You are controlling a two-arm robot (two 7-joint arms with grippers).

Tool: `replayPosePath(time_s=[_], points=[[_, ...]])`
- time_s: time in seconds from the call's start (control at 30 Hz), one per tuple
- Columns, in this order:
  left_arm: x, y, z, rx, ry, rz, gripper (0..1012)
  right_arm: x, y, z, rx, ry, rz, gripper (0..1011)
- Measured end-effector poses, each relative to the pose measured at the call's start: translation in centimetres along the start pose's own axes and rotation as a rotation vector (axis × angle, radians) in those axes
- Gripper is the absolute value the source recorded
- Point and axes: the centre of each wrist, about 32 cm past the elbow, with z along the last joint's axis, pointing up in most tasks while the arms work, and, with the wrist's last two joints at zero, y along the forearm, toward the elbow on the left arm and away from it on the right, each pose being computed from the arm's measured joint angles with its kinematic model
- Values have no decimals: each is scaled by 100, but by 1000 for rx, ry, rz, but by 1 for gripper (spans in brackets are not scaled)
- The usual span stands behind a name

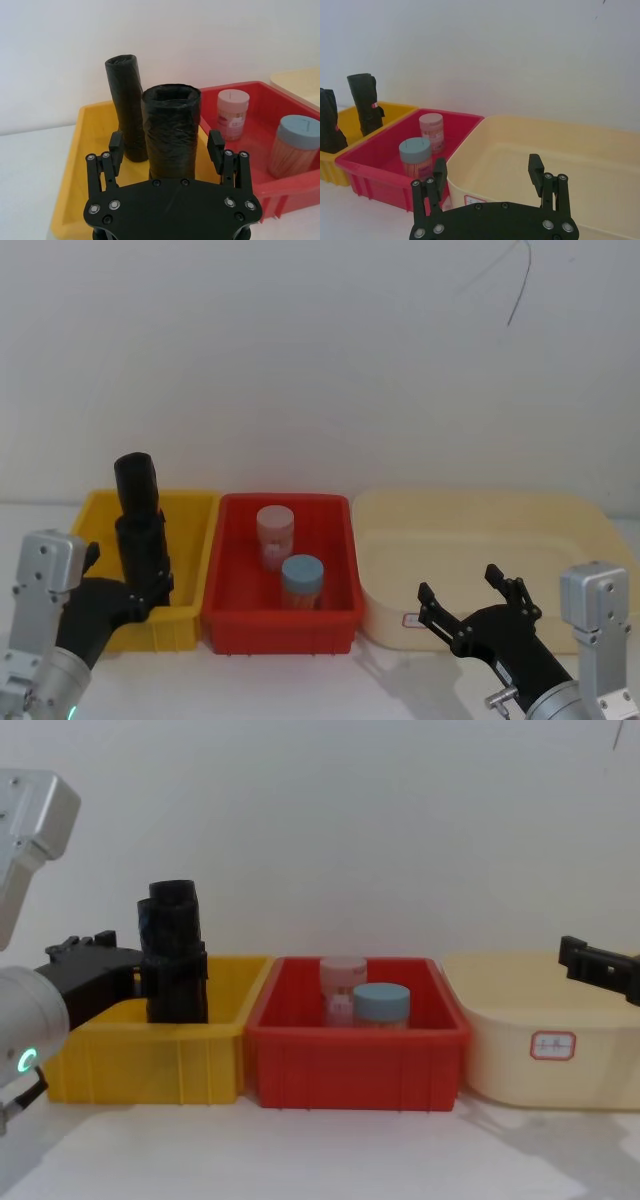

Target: Pick up the garbage bag with the one hand and transfer it to the other hand.

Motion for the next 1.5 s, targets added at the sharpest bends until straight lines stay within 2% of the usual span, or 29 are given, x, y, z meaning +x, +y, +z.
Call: replayPosePath(time_s=[0.4,0.5,0.73,0.93,0.97,1.0,1.03,1.27,1.5], points=[[27,-218,-35,16,-4,-6,1001,0,0,0,0,0,0,999],[28,-251,-37,17,-4,-13,1002,0,0,0,0,0,0,1000],[29,-348,-39,19,-2,-37,864,0,0,0,0,0,0,999],[31,-387,-23,16,0,-53,684,0,0,0,0,0,0,999],[32,-390,-19,15,1,-55,684,0,0,0,0,0,0,1000],[33,-393,-14,15,2,-56,617,0,0,0,0,0,0,999],[34,-394,-12,14,2,-57,601,0,0,0,0,0,0,1000],[32,-410,91,-17,11,-68,523,0,0,0,0,0,0,1000],[22,-431,262,-75,17,-77,481,0,0,0,0,0,0,1000]])
